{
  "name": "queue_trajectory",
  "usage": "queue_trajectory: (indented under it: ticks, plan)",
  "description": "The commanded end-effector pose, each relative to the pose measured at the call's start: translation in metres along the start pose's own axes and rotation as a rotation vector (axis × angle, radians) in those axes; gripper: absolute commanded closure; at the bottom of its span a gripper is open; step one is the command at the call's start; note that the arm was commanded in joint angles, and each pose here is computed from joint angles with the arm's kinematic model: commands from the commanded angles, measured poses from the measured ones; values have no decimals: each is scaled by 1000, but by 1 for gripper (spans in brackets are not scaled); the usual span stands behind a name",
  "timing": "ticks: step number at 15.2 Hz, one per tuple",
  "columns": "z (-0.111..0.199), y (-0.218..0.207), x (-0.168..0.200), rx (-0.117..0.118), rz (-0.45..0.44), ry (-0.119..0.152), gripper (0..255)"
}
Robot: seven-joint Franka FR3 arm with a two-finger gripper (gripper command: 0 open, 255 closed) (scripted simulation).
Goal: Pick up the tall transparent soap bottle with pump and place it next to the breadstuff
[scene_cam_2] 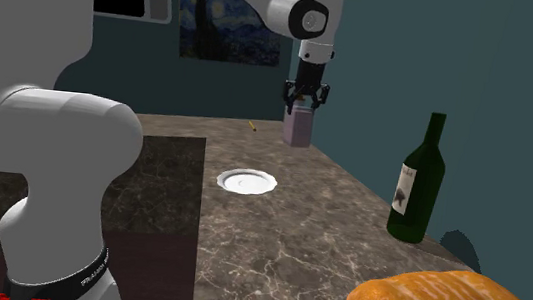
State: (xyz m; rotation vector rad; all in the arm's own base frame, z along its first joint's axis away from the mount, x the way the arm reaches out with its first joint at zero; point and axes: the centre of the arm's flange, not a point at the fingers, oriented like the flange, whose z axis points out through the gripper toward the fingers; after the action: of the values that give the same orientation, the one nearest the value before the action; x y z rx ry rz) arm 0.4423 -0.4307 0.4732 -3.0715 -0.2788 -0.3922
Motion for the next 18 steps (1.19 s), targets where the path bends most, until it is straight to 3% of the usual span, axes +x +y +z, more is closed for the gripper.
queue_trajectory:
  ticks: [1,18]
  plan:
    - [-11,1,2,0,0,0,255]
    - [-98,0,25,0,0,0,255]
